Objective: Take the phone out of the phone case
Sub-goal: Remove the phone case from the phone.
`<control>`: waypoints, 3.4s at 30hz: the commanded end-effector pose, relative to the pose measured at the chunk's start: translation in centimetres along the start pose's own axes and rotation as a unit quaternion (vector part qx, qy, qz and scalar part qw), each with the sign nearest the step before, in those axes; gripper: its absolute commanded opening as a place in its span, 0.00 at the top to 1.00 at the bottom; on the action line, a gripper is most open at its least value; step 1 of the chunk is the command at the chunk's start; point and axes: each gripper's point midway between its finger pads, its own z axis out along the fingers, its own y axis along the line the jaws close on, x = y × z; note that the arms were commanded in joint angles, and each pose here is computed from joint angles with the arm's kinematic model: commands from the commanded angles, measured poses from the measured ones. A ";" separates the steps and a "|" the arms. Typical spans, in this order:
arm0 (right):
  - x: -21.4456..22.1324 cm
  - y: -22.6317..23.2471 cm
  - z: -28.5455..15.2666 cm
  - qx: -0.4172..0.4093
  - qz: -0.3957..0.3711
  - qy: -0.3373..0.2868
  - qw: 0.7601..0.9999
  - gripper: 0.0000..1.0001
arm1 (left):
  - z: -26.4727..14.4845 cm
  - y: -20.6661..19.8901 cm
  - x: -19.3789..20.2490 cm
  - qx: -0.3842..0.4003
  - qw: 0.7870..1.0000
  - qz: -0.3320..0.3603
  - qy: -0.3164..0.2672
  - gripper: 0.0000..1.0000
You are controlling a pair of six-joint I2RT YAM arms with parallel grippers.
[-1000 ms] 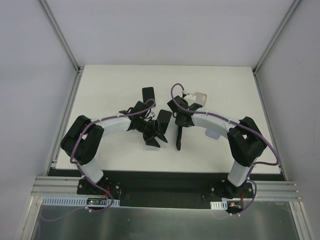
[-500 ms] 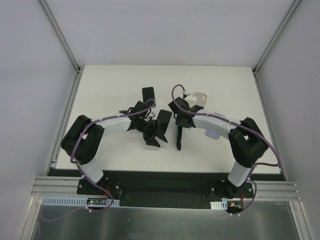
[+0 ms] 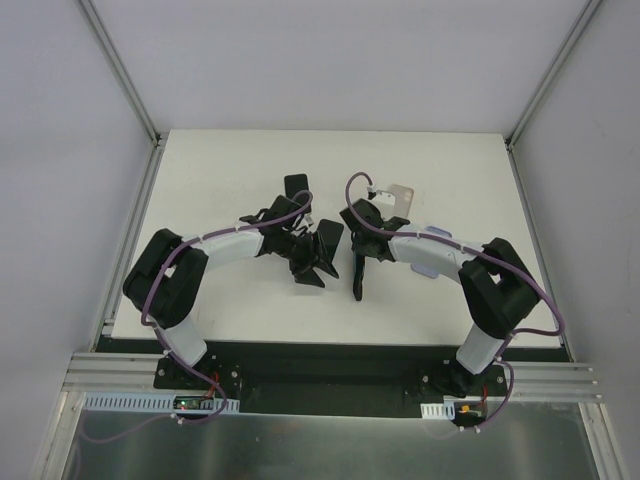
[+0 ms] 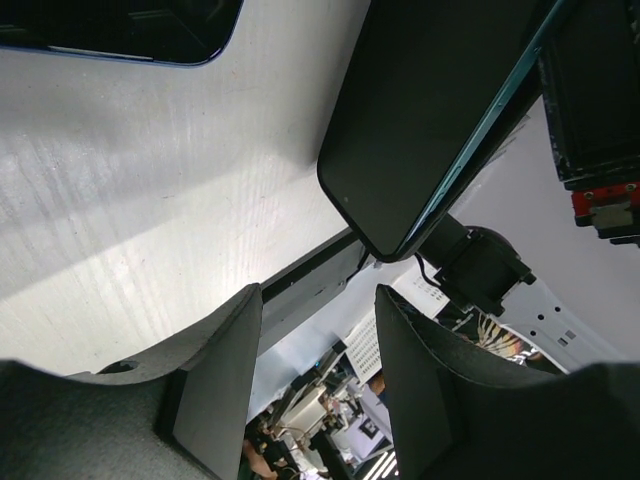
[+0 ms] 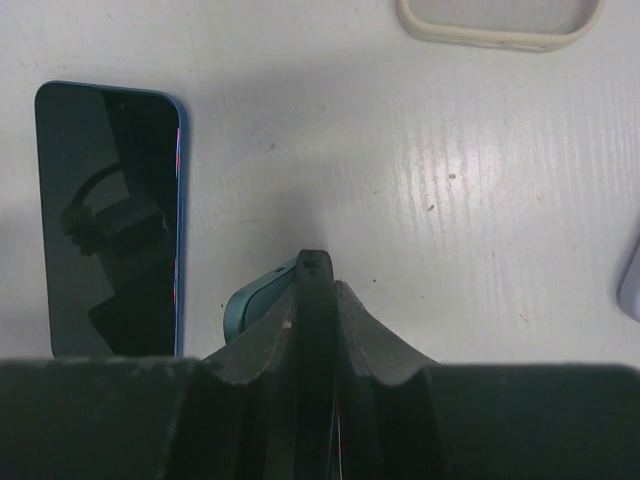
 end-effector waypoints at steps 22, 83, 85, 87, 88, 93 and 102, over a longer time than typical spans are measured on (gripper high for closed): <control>12.4 -6.7 0.8 0.087 -0.106 0.203 0.970 0.99 | 4.4 -3.2 -4.6 0.000 0.997 0.016 -0.070 0.51; 10.0 -3.6 -1.9 0.013 -0.070 0.185 0.980 0.99 | 1.5 15.2 -4.2 -0.509 0.793 0.175 -0.284 0.84; 9.9 -3.5 -1.8 0.011 -0.066 0.185 0.981 0.99 | 1.0 15.2 -4.2 -0.509 0.790 0.171 -0.297 0.83; 9.8 -3.5 -1.7 0.011 -0.065 0.185 0.981 0.99 | 0.6 15.4 -4.0 -0.509 0.789 0.167 -0.302 0.83; 9.8 -3.5 -1.7 0.009 -0.062 0.187 0.980 0.99 | 0.4 15.2 -3.9 -0.503 0.790 0.162 -0.311 0.82; 9.3 -3.3 -1.7 0.005 -0.053 0.185 0.981 0.99 | 0.1 15.5 -3.7 -0.500 0.791 0.154 -0.318 0.81; 8.3 -3.8 -1.5 0.005 -0.036 0.180 0.983 0.99 | 2.4 15.4 -3.6 -0.483 0.810 0.175 -0.284 0.83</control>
